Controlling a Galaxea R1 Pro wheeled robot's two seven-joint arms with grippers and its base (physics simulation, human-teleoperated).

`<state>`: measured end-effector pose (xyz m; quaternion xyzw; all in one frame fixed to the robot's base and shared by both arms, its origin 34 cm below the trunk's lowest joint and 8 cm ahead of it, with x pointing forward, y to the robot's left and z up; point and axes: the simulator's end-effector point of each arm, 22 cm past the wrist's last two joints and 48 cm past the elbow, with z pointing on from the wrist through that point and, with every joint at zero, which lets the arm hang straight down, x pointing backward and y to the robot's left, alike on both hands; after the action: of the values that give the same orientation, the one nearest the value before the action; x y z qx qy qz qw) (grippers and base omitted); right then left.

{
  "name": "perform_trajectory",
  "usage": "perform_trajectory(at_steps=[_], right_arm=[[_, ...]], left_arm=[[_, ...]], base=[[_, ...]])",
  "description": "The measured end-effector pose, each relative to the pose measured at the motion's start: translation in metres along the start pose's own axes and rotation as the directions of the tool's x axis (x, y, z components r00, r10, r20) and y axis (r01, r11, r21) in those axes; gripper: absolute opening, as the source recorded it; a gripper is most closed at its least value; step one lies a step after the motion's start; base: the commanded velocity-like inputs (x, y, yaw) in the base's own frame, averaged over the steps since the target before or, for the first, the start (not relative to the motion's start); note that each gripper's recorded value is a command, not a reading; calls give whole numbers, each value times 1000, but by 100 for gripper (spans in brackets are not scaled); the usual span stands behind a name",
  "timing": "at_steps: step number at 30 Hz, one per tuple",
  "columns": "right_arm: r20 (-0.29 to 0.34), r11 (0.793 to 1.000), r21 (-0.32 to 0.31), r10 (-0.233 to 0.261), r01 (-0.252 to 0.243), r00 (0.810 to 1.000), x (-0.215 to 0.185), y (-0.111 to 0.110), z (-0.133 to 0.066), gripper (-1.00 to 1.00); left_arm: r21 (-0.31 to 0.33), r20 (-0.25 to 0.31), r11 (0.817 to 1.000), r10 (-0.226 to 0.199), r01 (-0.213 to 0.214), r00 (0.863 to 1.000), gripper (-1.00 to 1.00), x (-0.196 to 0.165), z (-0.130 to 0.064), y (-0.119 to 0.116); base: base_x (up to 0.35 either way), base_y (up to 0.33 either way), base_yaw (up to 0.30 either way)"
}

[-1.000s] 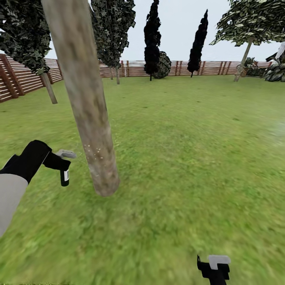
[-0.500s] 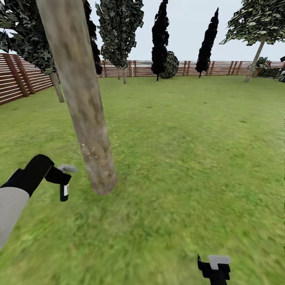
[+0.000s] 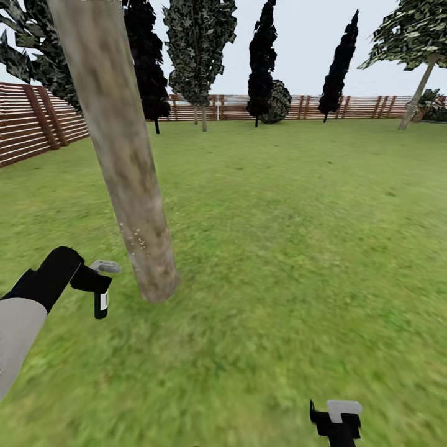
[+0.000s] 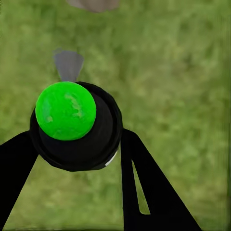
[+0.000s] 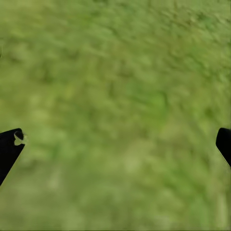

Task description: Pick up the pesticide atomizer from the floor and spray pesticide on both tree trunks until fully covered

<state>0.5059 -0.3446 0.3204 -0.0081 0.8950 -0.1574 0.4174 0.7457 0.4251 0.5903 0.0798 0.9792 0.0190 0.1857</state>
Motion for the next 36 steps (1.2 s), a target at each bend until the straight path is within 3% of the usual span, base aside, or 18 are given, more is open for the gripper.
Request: perform_trajectory(at_steps=[10,14,21,26,36], right_arm=[[0,1000,0,0,0,1000,0,0,0,100],[0,1000,0,0,0,1000,0,0,0,100],[0,1000,-1,0,0,1000,0,0,0,100],[0,1000,-2,1,-1,1000,0,1,0,100],[0,1000,-2,1,-1,1000,0,1,0,100]], left_arm=[[-3,3,1000,-1,1,1000,-100,-1,0,0],[23,32,998,-56,55,998,-100,-5,-4,4],[31,31,998,-56,55,998,-100,-6,-2,-2],[0,15,998,-62,62,998,-100,0,2,6],[-25,19,998,-65,65,998,-100,0,1,12]], base=[[0,-277,214],[0,-277,6],[0,-277,0],[0,-277,7],[27,-275,183]])
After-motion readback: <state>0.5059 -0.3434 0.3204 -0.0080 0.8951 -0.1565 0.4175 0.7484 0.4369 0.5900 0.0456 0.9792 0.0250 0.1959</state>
